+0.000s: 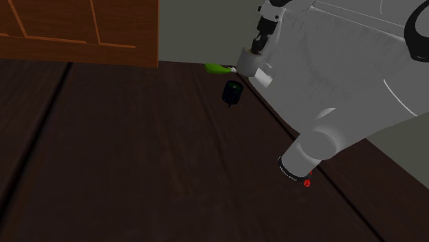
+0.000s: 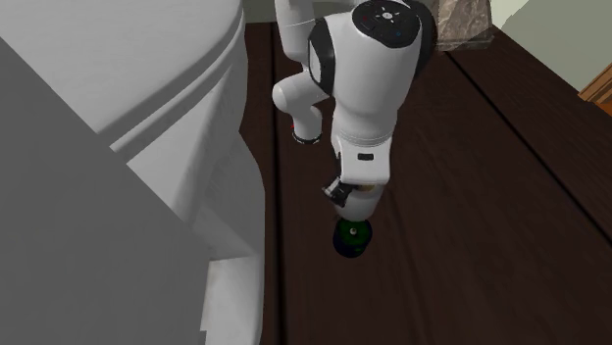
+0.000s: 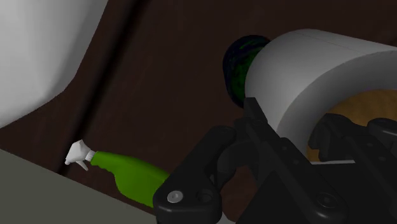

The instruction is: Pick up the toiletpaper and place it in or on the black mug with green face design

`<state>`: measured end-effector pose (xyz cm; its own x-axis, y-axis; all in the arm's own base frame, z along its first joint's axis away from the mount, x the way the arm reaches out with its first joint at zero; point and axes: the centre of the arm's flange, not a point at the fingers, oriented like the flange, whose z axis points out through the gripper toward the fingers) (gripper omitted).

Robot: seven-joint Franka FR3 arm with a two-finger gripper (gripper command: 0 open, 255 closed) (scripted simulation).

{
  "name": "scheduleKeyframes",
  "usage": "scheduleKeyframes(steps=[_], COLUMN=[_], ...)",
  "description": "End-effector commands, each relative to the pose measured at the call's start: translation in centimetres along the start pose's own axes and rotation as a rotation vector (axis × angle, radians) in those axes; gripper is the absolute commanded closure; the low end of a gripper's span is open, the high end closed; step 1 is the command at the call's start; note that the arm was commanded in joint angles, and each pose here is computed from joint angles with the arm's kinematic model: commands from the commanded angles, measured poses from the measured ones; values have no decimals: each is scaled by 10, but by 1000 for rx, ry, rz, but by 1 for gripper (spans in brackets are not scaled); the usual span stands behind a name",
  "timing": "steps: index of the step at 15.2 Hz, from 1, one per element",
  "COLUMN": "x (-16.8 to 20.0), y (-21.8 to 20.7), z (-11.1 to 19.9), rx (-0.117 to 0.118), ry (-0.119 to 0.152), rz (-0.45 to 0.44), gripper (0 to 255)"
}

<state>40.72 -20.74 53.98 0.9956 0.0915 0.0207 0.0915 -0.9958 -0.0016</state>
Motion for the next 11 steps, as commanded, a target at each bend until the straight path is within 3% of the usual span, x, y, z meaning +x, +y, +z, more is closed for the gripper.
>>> scheduleKeyframes(steps=[1,11], x=[26,25], y=[-17,-17], z=[-5,48], rx=[0,0], ry=[1,1], rz=[1,1], gripper=[255,255])
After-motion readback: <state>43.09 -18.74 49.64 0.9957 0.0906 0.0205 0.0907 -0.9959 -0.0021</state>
